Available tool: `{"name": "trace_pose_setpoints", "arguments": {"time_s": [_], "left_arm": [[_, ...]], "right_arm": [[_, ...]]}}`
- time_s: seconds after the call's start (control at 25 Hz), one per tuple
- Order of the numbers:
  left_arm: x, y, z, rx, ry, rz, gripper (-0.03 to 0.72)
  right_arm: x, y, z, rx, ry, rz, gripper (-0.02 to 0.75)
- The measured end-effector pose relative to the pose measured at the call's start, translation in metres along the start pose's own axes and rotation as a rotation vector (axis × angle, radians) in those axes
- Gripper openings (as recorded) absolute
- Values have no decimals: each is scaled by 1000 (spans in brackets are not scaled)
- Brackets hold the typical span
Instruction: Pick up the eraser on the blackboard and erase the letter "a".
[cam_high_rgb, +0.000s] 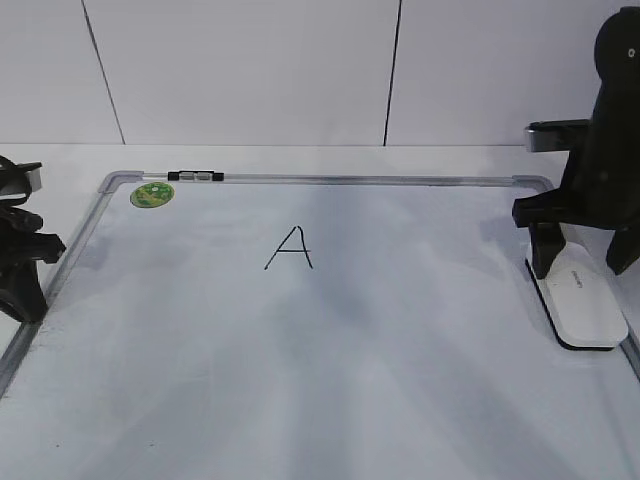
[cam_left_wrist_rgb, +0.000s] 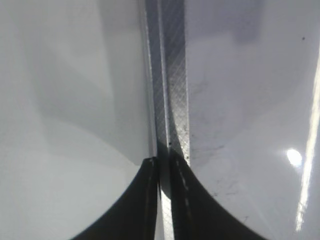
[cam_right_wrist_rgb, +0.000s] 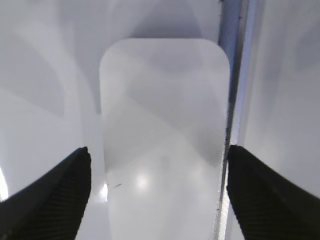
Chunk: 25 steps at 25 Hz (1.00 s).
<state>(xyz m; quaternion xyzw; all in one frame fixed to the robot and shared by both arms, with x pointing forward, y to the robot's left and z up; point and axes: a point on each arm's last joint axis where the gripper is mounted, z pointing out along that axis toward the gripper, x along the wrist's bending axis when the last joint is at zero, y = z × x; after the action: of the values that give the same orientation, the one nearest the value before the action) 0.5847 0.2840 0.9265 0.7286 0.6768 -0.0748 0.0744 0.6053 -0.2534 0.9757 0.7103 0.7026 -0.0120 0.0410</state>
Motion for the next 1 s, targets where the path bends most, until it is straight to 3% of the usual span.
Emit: {"name": "trace_pose_setpoints", "arguments": {"time_s": [0.56,1.0], "left_arm": [[0,0,0,1,5,9,66],[-6,20,-41,24,10,59,316]], "right_arm": [[-3,0,-27,0,-8,-26,663],[-6,-12,-65,-94,19,-46,653]]}}
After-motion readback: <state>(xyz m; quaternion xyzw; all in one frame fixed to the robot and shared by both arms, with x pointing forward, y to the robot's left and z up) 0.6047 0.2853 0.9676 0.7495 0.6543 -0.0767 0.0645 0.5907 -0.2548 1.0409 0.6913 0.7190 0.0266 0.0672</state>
